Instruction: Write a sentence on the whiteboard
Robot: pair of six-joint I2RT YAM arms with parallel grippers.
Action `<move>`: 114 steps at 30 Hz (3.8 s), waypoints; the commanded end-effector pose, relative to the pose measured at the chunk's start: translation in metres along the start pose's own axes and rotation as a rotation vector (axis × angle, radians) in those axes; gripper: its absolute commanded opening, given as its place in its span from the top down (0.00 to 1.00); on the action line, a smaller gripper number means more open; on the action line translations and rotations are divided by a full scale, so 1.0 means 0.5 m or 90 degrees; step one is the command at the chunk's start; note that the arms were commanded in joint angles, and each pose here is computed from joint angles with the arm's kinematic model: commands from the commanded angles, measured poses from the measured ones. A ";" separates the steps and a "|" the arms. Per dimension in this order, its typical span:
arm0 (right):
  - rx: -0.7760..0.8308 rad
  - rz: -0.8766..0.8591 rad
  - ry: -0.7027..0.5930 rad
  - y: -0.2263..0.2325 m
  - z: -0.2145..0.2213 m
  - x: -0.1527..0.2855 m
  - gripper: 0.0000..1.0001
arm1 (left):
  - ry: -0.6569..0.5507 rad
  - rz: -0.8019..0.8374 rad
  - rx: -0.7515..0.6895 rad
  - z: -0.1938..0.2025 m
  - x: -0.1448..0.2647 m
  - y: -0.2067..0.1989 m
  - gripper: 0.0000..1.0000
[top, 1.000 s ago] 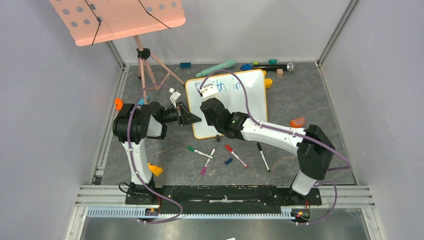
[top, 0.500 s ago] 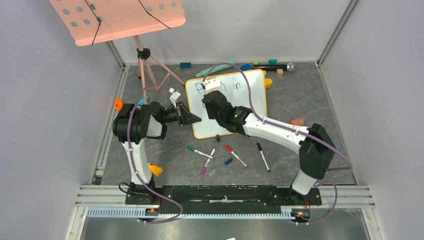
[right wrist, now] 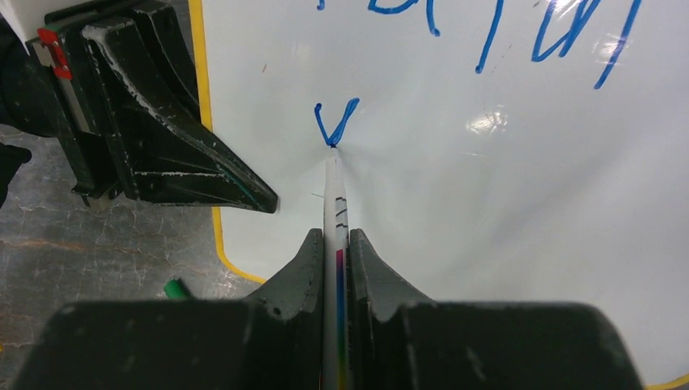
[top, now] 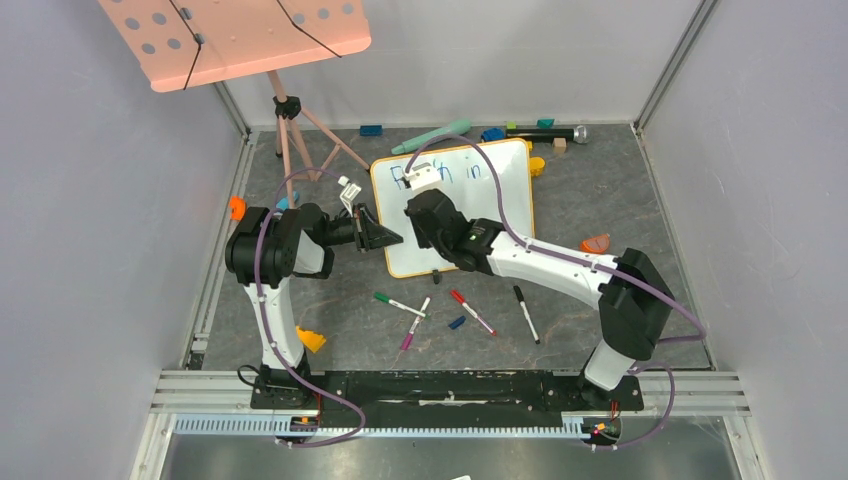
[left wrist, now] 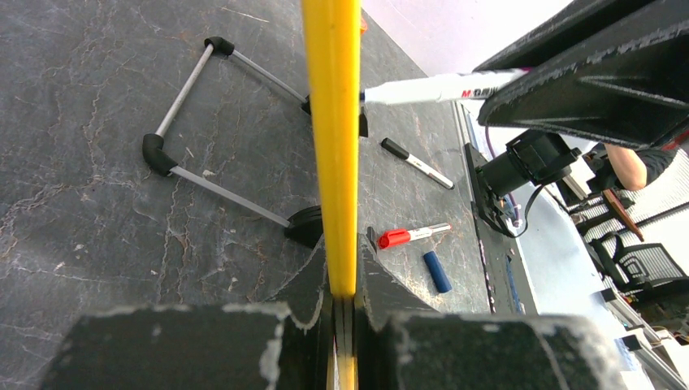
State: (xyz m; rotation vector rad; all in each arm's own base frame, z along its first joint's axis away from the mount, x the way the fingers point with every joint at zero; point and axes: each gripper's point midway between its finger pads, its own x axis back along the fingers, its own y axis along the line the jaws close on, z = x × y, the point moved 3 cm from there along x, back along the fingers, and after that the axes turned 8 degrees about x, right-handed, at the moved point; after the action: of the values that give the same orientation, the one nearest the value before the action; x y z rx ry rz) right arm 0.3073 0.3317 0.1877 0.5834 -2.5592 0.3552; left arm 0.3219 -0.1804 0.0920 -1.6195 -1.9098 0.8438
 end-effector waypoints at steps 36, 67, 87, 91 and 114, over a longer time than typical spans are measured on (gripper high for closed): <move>-0.015 -0.011 -0.068 -0.014 -0.054 0.062 1.00 | 0.023 0.046 -0.145 -0.006 -0.003 -0.025 0.98; 0.002 0.010 -0.051 -0.030 -0.068 0.012 1.00 | 0.023 0.045 -0.145 -0.006 -0.003 -0.025 0.98; 0.017 0.043 -0.011 -0.063 -0.015 0.034 1.00 | 0.024 0.047 -0.147 -0.007 -0.004 -0.025 0.98; 0.013 0.051 -0.020 -0.069 -0.032 0.032 1.00 | 0.024 0.046 -0.147 -0.006 -0.003 -0.025 0.98; 0.017 0.015 -0.030 -0.042 -0.071 0.007 1.00 | 0.024 0.046 -0.145 -0.006 -0.004 -0.025 0.98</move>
State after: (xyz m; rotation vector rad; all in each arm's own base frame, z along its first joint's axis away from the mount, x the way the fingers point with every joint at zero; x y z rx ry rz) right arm 0.3230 0.3182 0.2081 0.5559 -2.5791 0.4159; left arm 0.3216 -0.1803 0.0924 -1.6322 -1.9144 0.8305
